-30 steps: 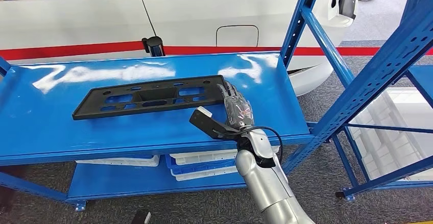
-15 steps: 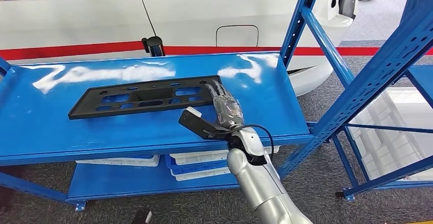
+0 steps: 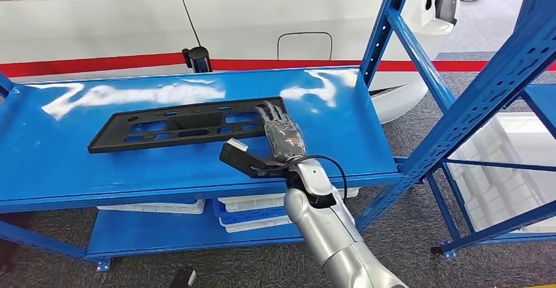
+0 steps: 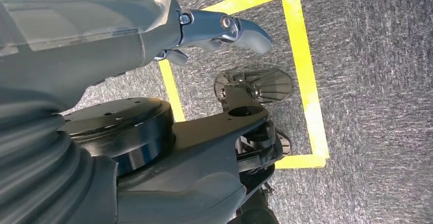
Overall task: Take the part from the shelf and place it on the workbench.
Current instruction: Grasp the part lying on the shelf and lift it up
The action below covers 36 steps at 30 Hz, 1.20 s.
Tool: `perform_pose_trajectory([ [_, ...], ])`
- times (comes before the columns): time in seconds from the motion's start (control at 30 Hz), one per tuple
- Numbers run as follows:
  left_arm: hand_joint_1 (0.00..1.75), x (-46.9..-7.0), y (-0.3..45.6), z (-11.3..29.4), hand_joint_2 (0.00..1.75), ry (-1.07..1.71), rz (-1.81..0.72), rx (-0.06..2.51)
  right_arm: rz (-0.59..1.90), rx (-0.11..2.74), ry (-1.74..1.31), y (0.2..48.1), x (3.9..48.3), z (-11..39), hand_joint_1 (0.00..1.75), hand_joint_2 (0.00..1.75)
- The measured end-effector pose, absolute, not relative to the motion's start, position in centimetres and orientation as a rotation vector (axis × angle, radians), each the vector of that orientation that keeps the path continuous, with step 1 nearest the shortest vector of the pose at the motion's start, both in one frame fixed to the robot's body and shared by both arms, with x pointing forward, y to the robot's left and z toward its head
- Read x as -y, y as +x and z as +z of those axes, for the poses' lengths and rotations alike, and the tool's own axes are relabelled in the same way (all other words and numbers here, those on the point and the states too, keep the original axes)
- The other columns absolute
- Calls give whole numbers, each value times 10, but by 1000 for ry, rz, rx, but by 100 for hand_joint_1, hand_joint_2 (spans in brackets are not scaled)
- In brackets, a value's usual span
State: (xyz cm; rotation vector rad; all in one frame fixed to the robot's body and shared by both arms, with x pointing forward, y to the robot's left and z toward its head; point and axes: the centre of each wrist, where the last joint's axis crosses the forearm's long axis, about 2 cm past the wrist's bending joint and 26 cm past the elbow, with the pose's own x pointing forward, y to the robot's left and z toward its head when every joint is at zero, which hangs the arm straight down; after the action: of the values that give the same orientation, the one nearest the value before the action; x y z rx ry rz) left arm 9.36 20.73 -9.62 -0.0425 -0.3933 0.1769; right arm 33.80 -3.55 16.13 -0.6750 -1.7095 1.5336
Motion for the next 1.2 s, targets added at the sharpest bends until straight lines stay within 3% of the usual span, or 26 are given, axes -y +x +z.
perform_pose_trajectory([
  [0.3,0,-204,96,-95,175,-42,187,388,1658,1701,-963,336,27,162,0,175],
  [0.57,0,-203,95,-95,175,-47,192,390,1592,1682,-1311,338,27,158,0,175],
  [1.2,0,-202,94,-95,175,-58,174,391,1674,1610,-1356,342,40,143,0,175],
])
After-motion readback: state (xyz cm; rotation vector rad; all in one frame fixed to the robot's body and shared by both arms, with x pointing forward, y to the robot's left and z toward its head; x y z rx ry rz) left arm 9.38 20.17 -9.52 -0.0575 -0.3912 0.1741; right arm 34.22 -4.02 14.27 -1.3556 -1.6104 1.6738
